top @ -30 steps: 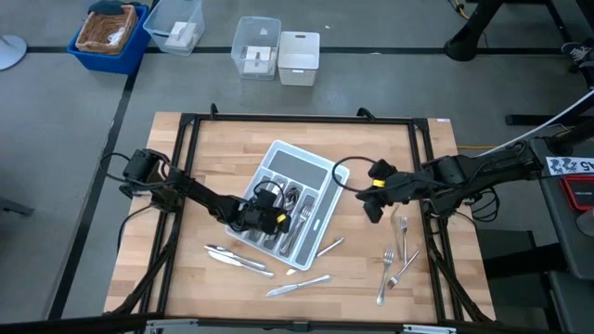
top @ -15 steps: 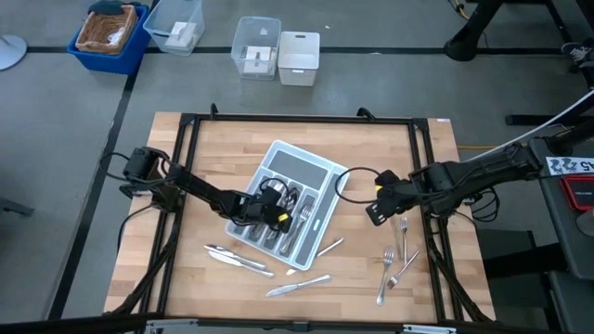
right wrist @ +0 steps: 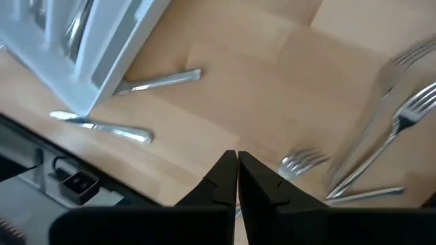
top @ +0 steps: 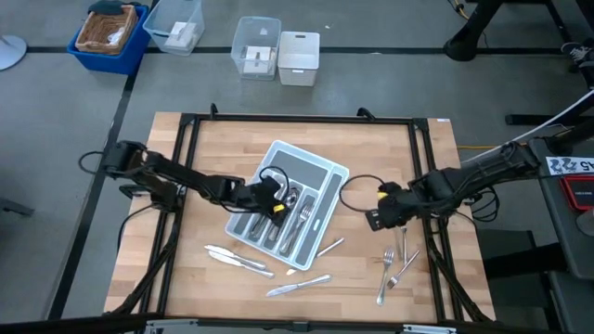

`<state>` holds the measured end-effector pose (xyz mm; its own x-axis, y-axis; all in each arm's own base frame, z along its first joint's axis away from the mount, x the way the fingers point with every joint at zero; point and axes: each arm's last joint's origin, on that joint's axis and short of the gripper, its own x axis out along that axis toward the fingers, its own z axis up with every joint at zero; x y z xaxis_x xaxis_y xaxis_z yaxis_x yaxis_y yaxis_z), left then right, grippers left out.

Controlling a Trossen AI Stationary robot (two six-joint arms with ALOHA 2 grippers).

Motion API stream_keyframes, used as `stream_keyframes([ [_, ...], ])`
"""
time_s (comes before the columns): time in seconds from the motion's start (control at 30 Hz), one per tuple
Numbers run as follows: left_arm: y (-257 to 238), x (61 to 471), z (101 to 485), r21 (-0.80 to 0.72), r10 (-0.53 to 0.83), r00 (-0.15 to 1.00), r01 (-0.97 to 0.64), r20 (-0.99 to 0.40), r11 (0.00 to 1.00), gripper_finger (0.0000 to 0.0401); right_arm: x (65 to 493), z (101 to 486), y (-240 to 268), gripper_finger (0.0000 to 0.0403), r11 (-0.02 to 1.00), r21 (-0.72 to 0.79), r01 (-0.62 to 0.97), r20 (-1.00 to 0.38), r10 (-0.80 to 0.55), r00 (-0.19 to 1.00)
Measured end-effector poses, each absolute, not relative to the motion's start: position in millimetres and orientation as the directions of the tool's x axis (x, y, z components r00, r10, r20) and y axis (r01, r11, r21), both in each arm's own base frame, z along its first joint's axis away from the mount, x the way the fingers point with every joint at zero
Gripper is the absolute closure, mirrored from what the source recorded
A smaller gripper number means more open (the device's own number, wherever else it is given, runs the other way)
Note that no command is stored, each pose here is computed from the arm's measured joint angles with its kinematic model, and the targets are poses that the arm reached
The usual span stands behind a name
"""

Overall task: Sort silverware
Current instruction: Put the silver fork into the white cutlery tray

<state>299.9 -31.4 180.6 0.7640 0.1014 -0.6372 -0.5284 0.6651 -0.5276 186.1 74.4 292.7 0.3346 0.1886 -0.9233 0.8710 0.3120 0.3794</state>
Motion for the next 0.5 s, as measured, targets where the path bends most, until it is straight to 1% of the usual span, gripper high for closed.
stream_keyframes([
  [0.13,-25.5,289.0,200.6,-0.523,0.069,0.780,-0.479,-0.622,0.704,0.0294,185.0,289.6,96.1,0.0386,0.270,0.383,0.884,-0.919,0.212,0.333],
  [0.23,-21.2,279.6,210.8,-0.489,0.075,0.774,-0.468,-0.628,0.736,0.0294,184.0,282.3,115.4,0.0386,0.223,0.346,0.911,-0.929,0.218,0.299],
  [0.33,-17.0,271.2,219.1,-0.460,0.086,0.770,-0.462,-0.632,0.759,0.0294,183.9,269.9,138.0,0.0386,0.179,0.286,0.941,-0.945,0.217,0.246],
  [0.5,-10.9,265.7,223.0,-0.424,0.105,0.759,-0.466,-0.643,0.777,0.0294,189.1,247.3,176.0,0.0386,0.108,0.248,0.963,-0.946,0.240,0.217],
])
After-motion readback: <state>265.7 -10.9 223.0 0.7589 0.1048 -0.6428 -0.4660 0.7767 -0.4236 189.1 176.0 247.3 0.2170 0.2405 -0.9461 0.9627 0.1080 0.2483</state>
